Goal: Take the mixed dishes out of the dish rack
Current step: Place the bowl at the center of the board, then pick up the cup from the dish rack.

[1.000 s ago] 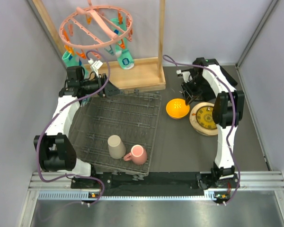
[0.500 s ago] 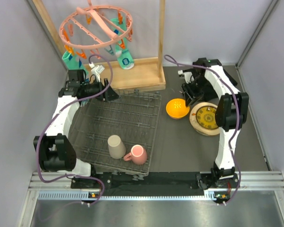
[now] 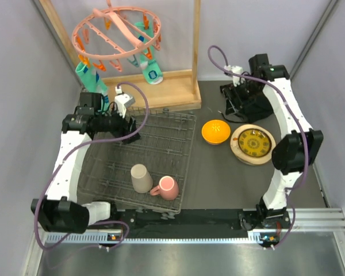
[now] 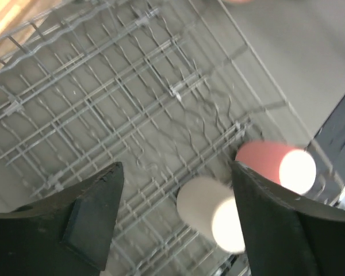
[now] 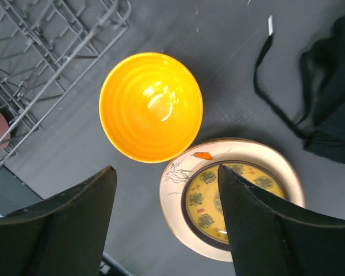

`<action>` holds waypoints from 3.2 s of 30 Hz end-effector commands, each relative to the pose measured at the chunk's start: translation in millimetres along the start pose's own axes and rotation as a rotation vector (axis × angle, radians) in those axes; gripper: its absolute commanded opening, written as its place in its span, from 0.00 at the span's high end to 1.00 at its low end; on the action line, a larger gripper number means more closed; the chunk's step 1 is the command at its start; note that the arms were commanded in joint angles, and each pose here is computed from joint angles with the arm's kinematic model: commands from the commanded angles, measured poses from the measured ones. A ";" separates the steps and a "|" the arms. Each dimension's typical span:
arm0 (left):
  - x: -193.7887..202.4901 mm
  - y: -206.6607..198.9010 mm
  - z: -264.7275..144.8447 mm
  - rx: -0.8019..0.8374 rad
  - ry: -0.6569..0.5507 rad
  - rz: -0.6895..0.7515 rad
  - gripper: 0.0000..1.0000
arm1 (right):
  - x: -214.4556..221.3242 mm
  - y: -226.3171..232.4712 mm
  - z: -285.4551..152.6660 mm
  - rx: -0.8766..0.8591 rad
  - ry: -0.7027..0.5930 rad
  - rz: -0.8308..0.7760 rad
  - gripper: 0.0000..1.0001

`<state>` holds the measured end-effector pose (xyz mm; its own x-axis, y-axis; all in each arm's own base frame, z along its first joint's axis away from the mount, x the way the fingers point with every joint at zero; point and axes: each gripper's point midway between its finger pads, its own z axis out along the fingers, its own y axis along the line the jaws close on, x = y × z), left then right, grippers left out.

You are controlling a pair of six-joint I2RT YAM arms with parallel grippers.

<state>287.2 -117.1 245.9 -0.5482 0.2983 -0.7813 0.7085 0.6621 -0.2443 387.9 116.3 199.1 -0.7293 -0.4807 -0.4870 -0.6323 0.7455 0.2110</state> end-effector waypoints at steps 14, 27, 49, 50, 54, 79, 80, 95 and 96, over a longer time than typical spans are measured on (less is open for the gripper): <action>102.8 -47.5 -27.5 0.063 0.225 0.337 0.01 | -14.6 42.0 -66.6 0.036 -0.277 -0.116 0.15; 127.6 -68.8 -4.4 0.071 0.327 0.349 0.01 | -0.6 45.3 -55.7 0.011 -0.249 -0.088 0.12; 140.7 -53.3 25.9 0.050 0.373 0.344 0.01 | 12.8 46.8 -48.7 0.004 -0.224 -0.083 0.11; 140.8 -54.0 26.1 0.052 0.371 0.342 0.02 | 14.2 46.5 -47.6 0.004 -0.220 -0.083 0.11; 140.6 -54.9 27.2 0.057 0.372 0.343 0.11 | 16.4 45.8 -46.0 0.006 -0.215 -0.086 0.11; 51.5 -72.6 -11.4 -0.029 0.144 0.387 0.56 | -2.2 50.0 -61.4 0.013 -0.288 -0.111 0.11; 42.3 -75.9 -13.8 -0.029 0.110 0.385 0.57 | -7.0 50.1 -64.8 0.017 -0.310 -0.116 0.11; -112.3 -142.4 -43.9 0.276 -0.376 0.128 0.60 | -70.0 101.4 -113.5 -0.035 -0.595 -0.259 0.10; -129.4 -148.1 -50.9 0.335 -0.427 0.077 0.60 | -71.4 114.4 -112.7 -0.054 -0.604 -0.293 0.10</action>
<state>225.0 -194.8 343.0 -0.2811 0.2457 -0.9277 0.8423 0.5264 -0.1158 351.3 151.8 307.6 -0.4331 -0.3268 -0.8400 -0.7278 0.6765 0.1121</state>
